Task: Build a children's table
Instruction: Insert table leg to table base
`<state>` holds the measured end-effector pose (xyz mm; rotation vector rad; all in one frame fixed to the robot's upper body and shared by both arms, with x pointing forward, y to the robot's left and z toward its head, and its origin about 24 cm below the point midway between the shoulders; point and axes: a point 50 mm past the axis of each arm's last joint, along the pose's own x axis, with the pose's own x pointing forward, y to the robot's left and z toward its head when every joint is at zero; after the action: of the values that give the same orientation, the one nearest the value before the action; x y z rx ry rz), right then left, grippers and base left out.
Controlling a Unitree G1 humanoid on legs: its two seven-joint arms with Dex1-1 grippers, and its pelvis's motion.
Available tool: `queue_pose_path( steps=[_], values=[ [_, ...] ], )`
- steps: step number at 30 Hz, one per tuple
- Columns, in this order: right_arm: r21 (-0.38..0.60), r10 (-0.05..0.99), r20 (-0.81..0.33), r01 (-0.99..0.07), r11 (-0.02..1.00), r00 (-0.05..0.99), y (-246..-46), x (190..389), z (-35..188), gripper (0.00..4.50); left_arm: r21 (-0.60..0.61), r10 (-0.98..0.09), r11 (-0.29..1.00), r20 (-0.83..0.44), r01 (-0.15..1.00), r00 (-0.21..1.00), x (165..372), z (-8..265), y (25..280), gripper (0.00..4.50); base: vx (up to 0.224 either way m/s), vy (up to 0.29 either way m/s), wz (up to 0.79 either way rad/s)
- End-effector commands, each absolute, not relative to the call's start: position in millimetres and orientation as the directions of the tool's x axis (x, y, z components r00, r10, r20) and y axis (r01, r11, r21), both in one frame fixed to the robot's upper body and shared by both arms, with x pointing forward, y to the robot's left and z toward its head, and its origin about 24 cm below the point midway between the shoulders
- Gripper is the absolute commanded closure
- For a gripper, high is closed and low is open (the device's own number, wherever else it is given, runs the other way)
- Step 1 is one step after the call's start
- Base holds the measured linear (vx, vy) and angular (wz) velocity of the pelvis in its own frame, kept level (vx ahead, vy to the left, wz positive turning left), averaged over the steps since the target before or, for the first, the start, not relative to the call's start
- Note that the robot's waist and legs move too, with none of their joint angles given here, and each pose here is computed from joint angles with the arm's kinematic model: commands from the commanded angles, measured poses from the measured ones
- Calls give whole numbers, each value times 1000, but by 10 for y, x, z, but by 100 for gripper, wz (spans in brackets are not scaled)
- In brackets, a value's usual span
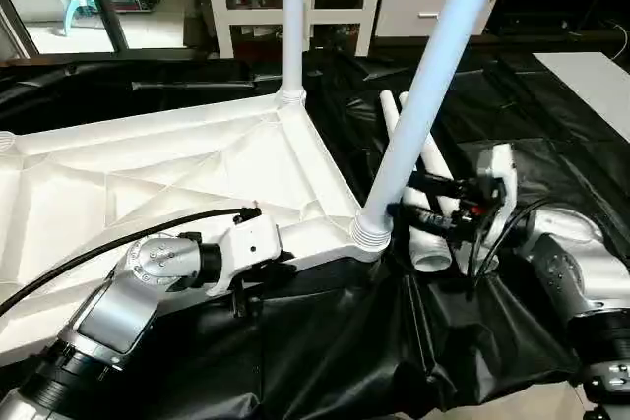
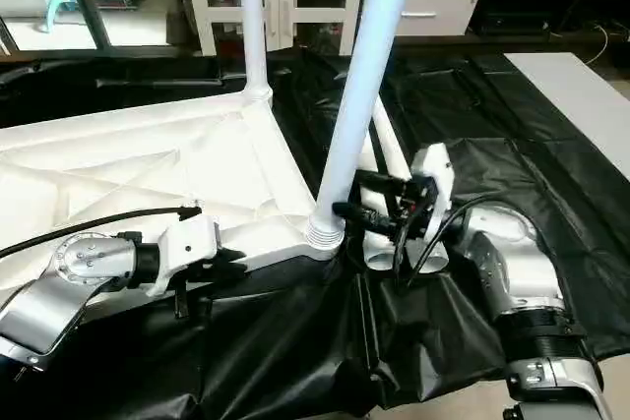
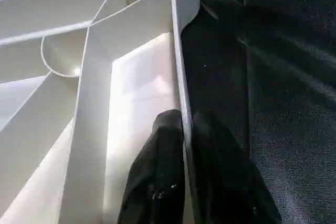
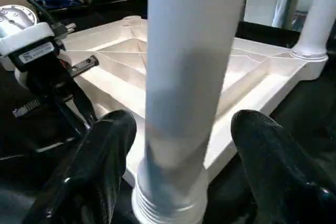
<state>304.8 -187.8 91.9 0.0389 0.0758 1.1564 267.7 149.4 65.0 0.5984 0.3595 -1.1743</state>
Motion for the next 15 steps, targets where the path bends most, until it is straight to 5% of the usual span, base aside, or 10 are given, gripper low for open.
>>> queue_pose_path(
  steps=[1, 5, 15],
  values=[
    [39, 916, -44, -916, 400, 398, -1799, 3108, 985, 122, 214, -699, 291, -618, 932, 360, 2670, 505, 1555, 442, 0, 0, 0],
    [23, 867, -57, -868, 496, 495, -1701, 3216, 943, 122, 213, -700, 293, -617, 932, 361, 2672, 505, 1532, 447, 0, 0, 0],
    [39, 856, -60, -856, 516, 514, -1583, 3268, 903, 122, 210, -696, 293, -622, 933, 359, 2664, 502, 1544, 447, 0, 0, 0]
  ],
)
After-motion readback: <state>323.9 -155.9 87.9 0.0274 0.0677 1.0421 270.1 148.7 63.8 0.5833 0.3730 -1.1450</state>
